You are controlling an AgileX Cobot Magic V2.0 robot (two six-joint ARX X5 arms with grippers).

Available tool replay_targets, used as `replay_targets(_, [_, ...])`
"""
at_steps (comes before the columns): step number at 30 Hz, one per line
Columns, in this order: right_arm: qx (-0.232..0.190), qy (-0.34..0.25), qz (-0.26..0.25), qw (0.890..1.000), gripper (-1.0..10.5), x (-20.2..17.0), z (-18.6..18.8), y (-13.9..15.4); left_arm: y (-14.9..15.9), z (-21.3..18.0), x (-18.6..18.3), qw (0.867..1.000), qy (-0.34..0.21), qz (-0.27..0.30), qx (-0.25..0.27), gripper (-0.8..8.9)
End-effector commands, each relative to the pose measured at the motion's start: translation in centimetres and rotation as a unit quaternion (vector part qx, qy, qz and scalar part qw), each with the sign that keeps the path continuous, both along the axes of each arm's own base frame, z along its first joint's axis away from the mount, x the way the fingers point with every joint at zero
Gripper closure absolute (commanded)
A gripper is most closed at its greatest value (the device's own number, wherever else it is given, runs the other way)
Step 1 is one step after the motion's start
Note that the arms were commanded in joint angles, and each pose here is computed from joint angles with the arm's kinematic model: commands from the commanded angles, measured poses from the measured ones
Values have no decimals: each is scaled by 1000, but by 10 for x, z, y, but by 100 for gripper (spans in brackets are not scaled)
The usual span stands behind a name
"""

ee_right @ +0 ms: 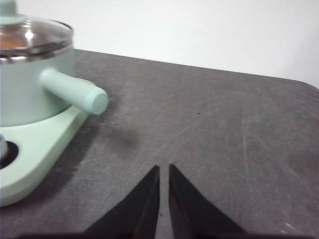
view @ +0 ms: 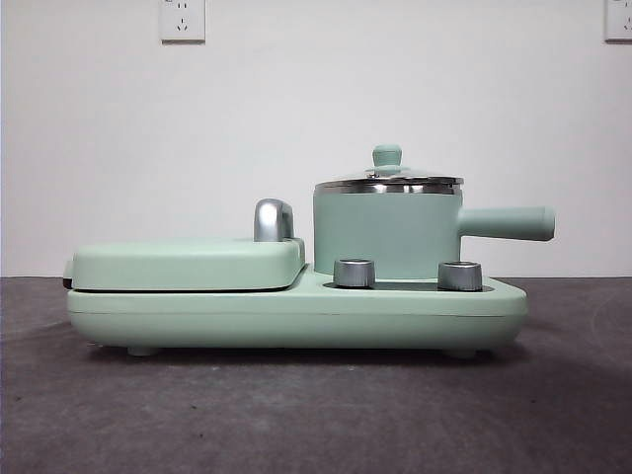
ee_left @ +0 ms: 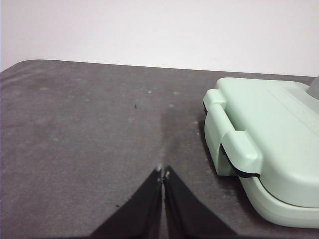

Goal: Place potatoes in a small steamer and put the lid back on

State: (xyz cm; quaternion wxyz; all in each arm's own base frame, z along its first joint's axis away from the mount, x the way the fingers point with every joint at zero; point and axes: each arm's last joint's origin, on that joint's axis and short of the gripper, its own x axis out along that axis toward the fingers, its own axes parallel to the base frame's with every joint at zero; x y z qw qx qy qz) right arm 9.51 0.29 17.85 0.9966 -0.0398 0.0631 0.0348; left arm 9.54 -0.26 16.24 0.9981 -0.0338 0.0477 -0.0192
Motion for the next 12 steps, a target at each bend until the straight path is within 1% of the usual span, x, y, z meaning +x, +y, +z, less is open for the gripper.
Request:
replay_targets(1, [-4,-10,-5,1000,919,0,-9,-1,0,-6,1,1000,4,2,-1,808])
replay_targets(5, [1,-2,-6,1000,919,1,-24,-1,0,-6,1,1000,4,2,-1,808])
replay_targets(12, [1,-5,-3,1000,919,1,-24,-1,0,-6,1,1000,4,2,-1,808])
